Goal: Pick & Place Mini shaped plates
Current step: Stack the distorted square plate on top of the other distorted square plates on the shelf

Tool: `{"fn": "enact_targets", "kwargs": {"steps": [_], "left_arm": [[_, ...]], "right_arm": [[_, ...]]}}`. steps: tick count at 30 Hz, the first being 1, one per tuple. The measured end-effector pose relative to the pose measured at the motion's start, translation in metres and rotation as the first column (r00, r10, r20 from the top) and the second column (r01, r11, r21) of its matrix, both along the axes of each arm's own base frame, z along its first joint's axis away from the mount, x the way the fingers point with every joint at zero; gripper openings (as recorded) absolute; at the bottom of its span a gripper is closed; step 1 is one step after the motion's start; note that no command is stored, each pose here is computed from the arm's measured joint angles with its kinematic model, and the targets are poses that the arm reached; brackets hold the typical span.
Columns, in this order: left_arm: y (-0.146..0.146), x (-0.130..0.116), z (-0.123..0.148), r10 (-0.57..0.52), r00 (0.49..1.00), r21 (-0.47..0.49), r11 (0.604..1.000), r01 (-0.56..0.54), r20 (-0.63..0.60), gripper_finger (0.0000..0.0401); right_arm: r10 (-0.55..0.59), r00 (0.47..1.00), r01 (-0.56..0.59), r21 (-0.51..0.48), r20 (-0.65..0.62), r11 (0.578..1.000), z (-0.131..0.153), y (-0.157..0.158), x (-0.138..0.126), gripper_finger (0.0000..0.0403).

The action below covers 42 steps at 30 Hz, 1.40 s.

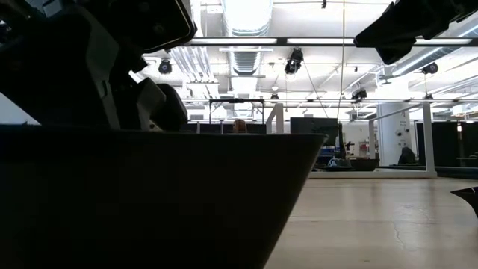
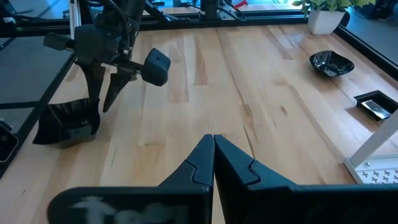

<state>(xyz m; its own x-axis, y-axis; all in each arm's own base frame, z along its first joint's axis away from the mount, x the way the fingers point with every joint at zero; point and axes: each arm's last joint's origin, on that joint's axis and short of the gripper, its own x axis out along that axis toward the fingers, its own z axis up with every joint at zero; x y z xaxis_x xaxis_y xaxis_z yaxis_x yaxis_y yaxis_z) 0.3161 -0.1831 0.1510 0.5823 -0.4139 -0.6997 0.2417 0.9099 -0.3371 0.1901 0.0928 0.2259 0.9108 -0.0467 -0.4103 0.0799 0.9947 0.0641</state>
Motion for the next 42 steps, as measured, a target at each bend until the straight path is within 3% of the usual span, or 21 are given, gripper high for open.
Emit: {"fn": "enact_targets", "kwargs": {"steps": [9, 19, 24, 28, 30, 35, 42], "left_arm": [[0.001, -0.001, -0.001, 0.019, 0.999, -0.009, 1.0, -0.02, -0.027, 0.0008], [-0.002, 0.005, 0.008, 0.016, 1.0, -0.004, 1.0, -0.016, -0.01, 0.0001], [-0.004, 0.013, 0.025, 0.015, 1.0, 0.105, 0.994, -0.017, 0.02, 0.0], [-0.003, 0.022, 0.045, 0.045, 0.997, 0.242, 0.968, -0.058, 0.059, 0.0], [-0.001, 0.026, 0.056, 0.089, 0.991, 0.334, 0.935, -0.117, 0.099, 0.0], [0.005, 0.035, 0.083, 0.226, 0.937, 0.52, 0.785, -0.337, 0.266, 0.0], [0.014, 0.04, 0.097, 0.337, 0.83, 0.596, 0.58, -0.556, 0.445, 0.0]], "right_arm": [[0.0, 1.0, 0.0, 0.0, 0.0, 1.0, 0.0, 0.0, 0.0, 0.0008], [0.0, 1.0, 0.0, 0.0, 0.0, 1.0, 0.0, 0.0, 0.0, 0.0008], [-0.002, 1.0, 0.002, -0.001, 0.001, 1.0, 0.0, 0.0, 0.0, 0.0008], [-0.004, 1.0, 0.004, -0.003, 0.001, 1.0, 0.0, 0.0, 0.0, 0.0008], [-0.004, 1.0, 0.004, -0.004, 0.001, 1.0, 0.0, 0.0, 0.0, 0.0008], [0.001, 1.0, -0.001, -0.017, 0.003, 1.0, 0.0, 0.0, 0.0, 0.0008], [0.035, 0.999, -0.034, -0.028, 0.039, 0.999, 0.004, 0.001, 0.002, 0.0008]]}}
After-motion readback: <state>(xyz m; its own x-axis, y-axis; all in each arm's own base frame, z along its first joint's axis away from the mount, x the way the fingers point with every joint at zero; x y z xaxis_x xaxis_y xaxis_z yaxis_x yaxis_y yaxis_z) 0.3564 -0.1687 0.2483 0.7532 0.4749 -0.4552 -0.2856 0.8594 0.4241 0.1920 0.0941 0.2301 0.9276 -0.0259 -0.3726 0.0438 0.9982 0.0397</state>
